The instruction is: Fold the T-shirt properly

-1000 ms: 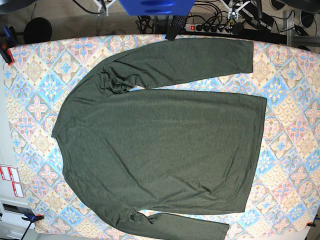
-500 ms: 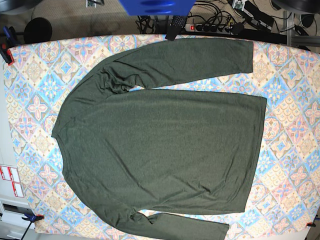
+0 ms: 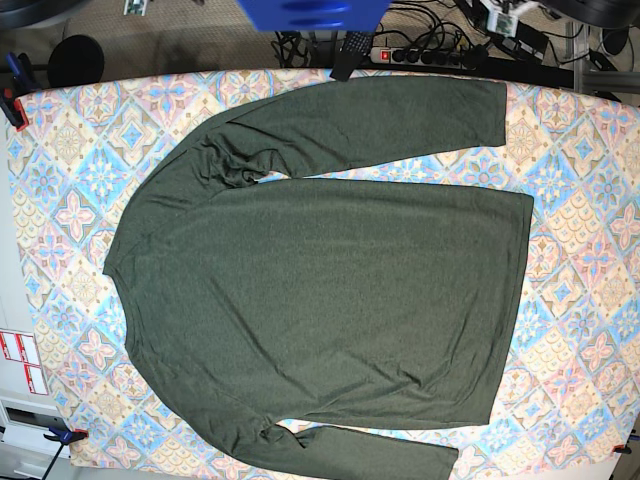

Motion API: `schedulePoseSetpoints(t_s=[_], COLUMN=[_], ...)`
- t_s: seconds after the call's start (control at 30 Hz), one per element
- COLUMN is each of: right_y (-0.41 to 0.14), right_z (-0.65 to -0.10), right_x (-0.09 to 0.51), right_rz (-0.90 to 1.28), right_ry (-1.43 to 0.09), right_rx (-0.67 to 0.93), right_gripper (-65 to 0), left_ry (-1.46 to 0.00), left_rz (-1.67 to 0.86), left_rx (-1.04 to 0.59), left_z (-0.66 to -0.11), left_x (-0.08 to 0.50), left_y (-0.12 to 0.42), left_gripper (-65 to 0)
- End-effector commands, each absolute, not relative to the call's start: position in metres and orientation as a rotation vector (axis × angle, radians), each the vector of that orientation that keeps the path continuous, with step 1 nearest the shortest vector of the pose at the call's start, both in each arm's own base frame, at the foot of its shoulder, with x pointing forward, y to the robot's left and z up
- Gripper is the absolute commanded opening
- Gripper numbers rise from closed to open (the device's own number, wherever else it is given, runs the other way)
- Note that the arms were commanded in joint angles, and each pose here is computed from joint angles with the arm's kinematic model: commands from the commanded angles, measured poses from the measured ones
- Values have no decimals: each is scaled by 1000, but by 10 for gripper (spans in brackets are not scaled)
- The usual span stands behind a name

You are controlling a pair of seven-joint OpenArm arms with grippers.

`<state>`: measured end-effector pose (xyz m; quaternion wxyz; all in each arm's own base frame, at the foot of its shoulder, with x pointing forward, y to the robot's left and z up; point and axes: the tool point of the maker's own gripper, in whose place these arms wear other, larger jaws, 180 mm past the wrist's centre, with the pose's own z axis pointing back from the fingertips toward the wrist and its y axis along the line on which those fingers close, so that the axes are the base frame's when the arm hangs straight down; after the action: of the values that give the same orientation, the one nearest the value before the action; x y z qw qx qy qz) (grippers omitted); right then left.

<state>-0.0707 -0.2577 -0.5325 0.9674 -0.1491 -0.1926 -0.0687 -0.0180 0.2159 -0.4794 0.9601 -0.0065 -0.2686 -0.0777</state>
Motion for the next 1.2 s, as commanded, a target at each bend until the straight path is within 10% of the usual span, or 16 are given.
schedulePoseSetpoints(t_s=[0.0, 0.5, 1.17], right_y=[-263, -264, -255], right_z=[-522, -463, -438], right_x=[-64, 13, 44], right_rz=[-128, -85, -100], right_ry=[-432, -592, -619], right_rx=[-317, -333, -326], right_gripper=[-650, -650, -650], left_ry=[-598, -774, -550], left_rz=[-167, -96, 163], left_rx=[-42, -147, -171], left_z=[-458, -408, -437], left_x=[-7, 78, 138], left_y=[214, 226, 263], left_gripper=[-644, -637, -350])
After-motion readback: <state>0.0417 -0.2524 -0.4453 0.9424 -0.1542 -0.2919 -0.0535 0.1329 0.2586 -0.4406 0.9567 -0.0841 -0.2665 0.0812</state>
